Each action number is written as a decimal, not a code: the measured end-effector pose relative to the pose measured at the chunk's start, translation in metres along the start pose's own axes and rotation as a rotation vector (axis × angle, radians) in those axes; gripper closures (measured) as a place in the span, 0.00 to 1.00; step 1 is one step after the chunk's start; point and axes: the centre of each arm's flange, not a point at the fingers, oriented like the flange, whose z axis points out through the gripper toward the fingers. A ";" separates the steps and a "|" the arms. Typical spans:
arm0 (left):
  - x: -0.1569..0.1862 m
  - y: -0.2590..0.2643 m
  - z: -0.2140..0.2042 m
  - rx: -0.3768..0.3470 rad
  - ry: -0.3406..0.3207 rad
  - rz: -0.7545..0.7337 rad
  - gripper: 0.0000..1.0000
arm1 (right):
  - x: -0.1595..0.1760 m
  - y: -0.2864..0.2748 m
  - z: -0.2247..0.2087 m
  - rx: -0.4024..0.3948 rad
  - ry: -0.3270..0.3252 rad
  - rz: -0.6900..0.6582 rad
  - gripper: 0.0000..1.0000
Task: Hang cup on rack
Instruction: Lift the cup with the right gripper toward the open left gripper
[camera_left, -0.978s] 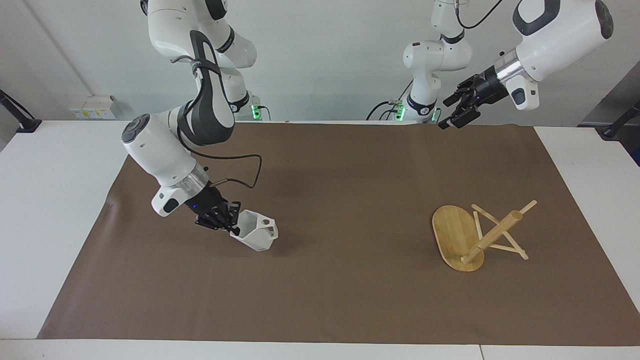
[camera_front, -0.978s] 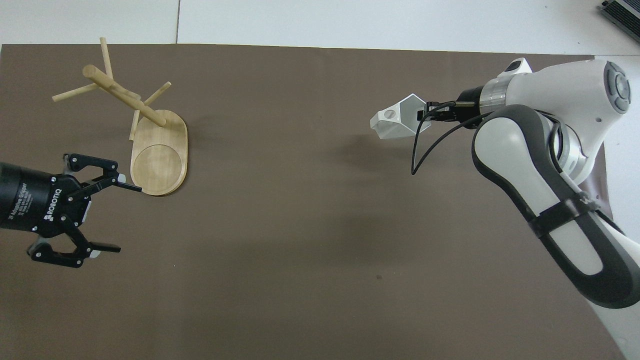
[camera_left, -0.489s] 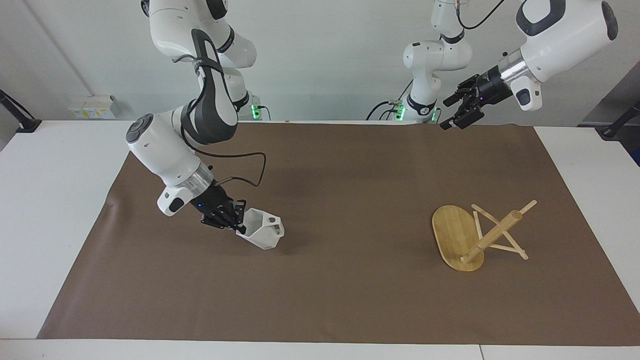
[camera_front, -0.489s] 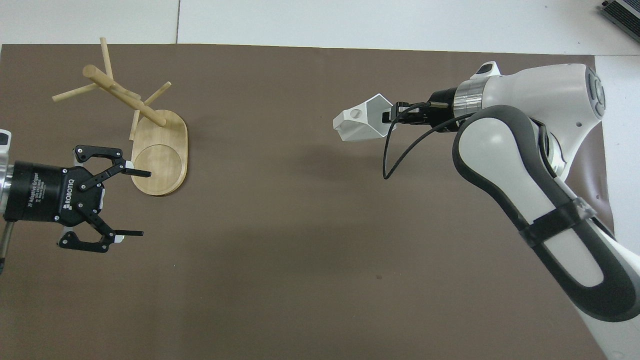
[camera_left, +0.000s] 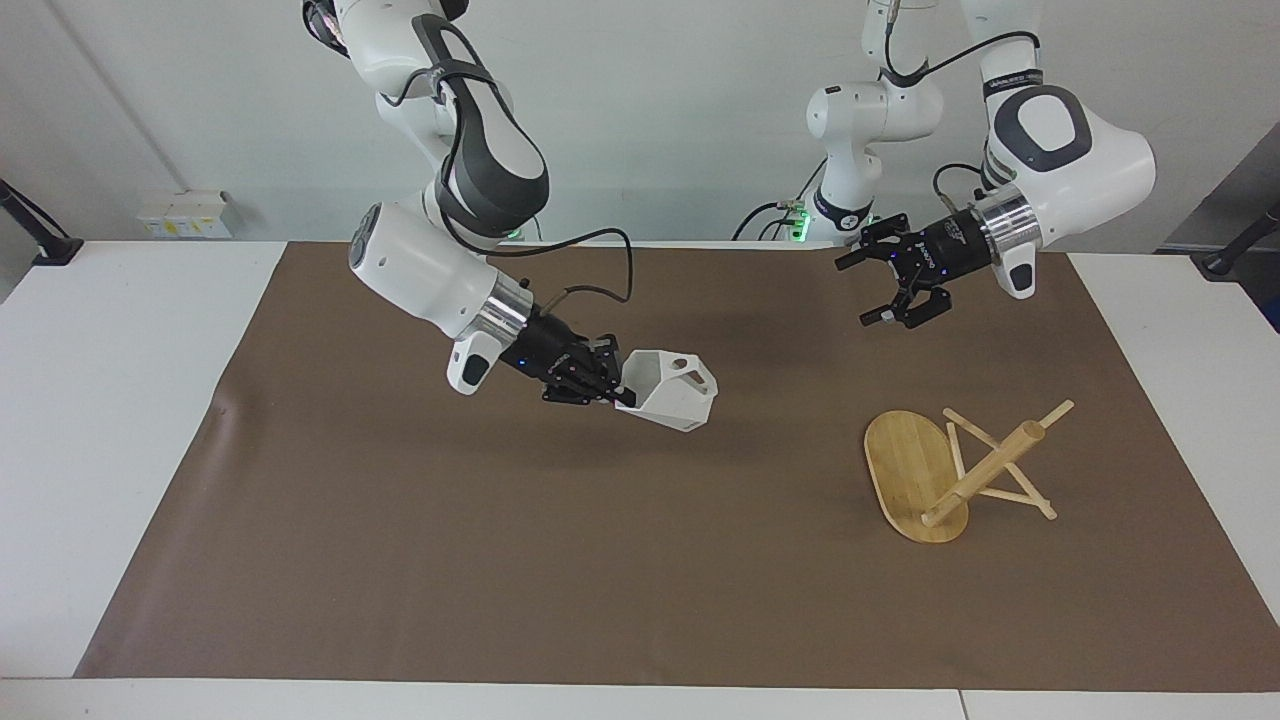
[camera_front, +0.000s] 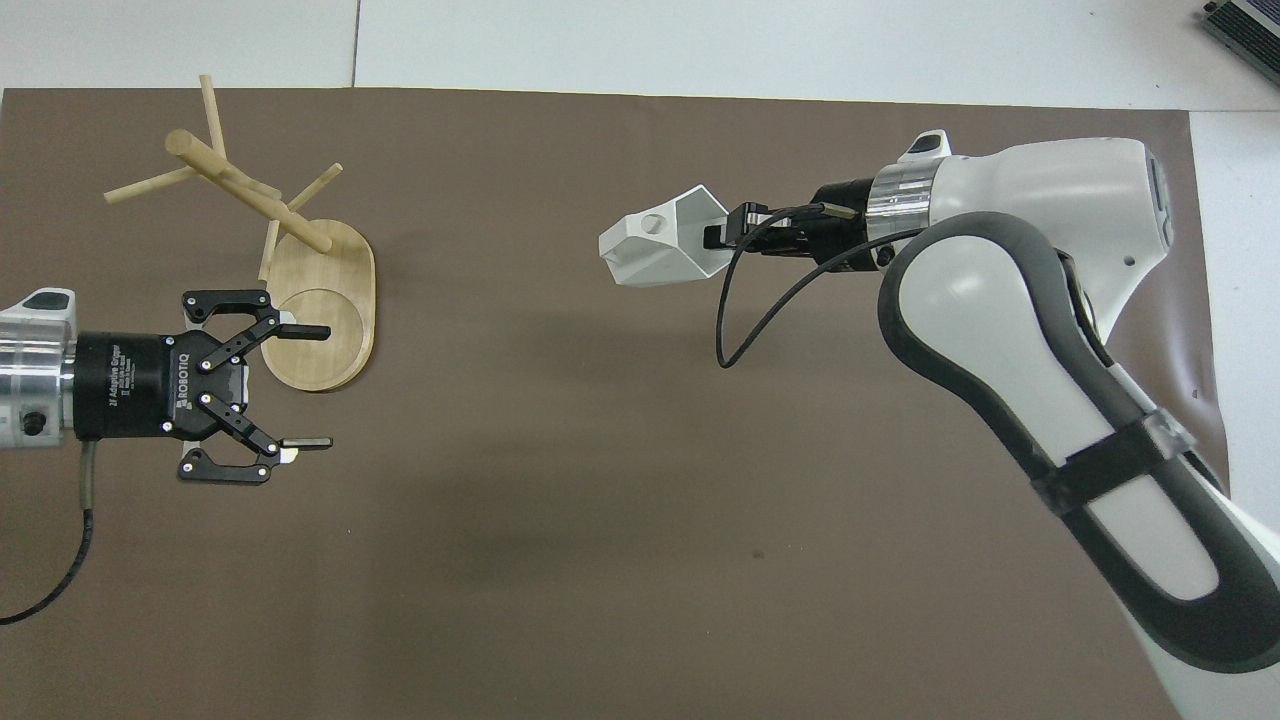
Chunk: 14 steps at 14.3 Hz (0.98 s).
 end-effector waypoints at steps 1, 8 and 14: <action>-0.002 0.000 0.007 -0.026 -0.016 -0.011 0.00 | -0.004 -0.013 0.007 0.011 0.020 0.007 0.96; 0.003 0.001 0.021 -0.132 -0.105 -0.054 0.00 | -0.042 -0.074 0.049 0.065 0.001 0.002 0.96; 0.007 0.004 0.022 -0.158 -0.089 0.004 0.00 | -0.066 -0.104 0.065 0.081 -0.047 -0.053 0.96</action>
